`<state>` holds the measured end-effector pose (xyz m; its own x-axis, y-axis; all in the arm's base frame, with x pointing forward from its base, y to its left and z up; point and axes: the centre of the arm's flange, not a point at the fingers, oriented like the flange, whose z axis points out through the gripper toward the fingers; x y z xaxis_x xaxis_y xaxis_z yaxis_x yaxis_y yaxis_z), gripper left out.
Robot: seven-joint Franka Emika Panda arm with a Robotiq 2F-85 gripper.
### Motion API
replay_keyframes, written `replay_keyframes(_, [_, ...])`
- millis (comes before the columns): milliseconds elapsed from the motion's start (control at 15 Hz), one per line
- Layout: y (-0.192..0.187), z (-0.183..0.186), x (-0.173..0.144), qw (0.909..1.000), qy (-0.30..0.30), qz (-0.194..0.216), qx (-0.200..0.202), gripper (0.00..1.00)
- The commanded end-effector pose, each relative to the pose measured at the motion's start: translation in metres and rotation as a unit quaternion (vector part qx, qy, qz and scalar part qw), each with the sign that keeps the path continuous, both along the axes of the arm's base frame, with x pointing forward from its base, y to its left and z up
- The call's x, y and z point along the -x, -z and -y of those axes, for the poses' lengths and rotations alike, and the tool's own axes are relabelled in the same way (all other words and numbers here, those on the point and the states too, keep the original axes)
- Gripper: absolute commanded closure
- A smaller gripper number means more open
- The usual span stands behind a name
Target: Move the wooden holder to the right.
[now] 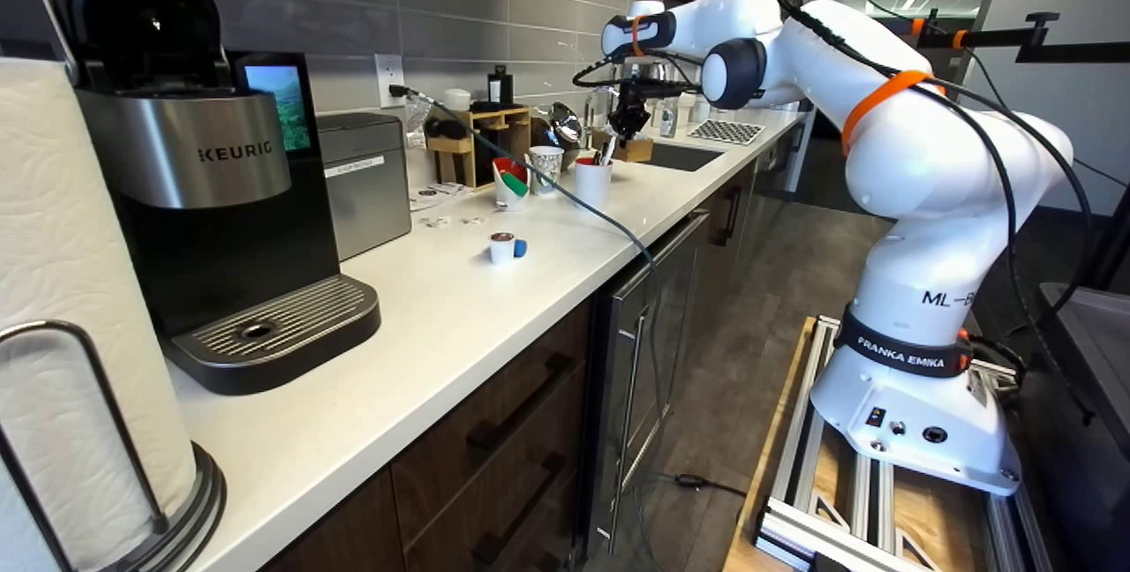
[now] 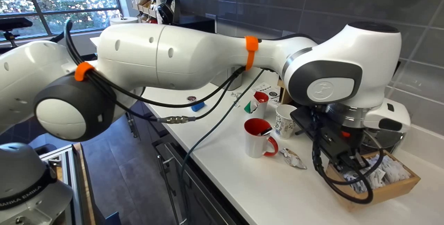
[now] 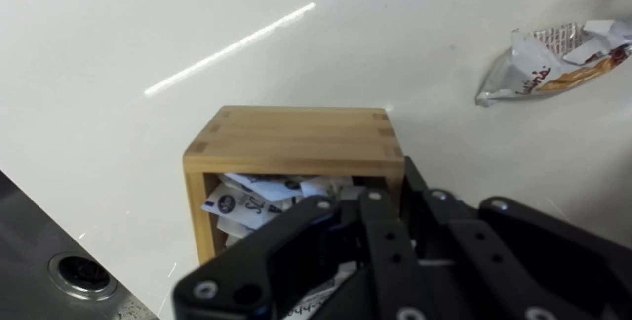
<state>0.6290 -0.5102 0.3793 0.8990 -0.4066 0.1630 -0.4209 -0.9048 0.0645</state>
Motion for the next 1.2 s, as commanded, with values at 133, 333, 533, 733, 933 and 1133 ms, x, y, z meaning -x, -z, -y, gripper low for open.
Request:
replay_keyframes(133, [0.012, 0.013, -0.013, 0.9995, 0.026, -0.013, 0.016, 0.97])
replay_keyframes(333, [0.023, 0.013, -0.012, 0.9991, 0.039, -0.016, 0.004, 0.97])
replay_keyframes(533, [0.030, 0.014, -0.013, 0.9986, 0.051, -0.017, -0.003, 0.97])
replay_keyframes(733, [0.035, 0.014, -0.013, 0.9980, 0.060, -0.017, -0.011, 0.97])
replay_keyframes(933, [0.037, 0.015, -0.014, 0.9974, 0.069, -0.017, -0.015, 0.97])
replay_keyframes(1133, [0.042, 0.011, -0.013, 0.9974, 0.068, -0.019, -0.010, 0.97])
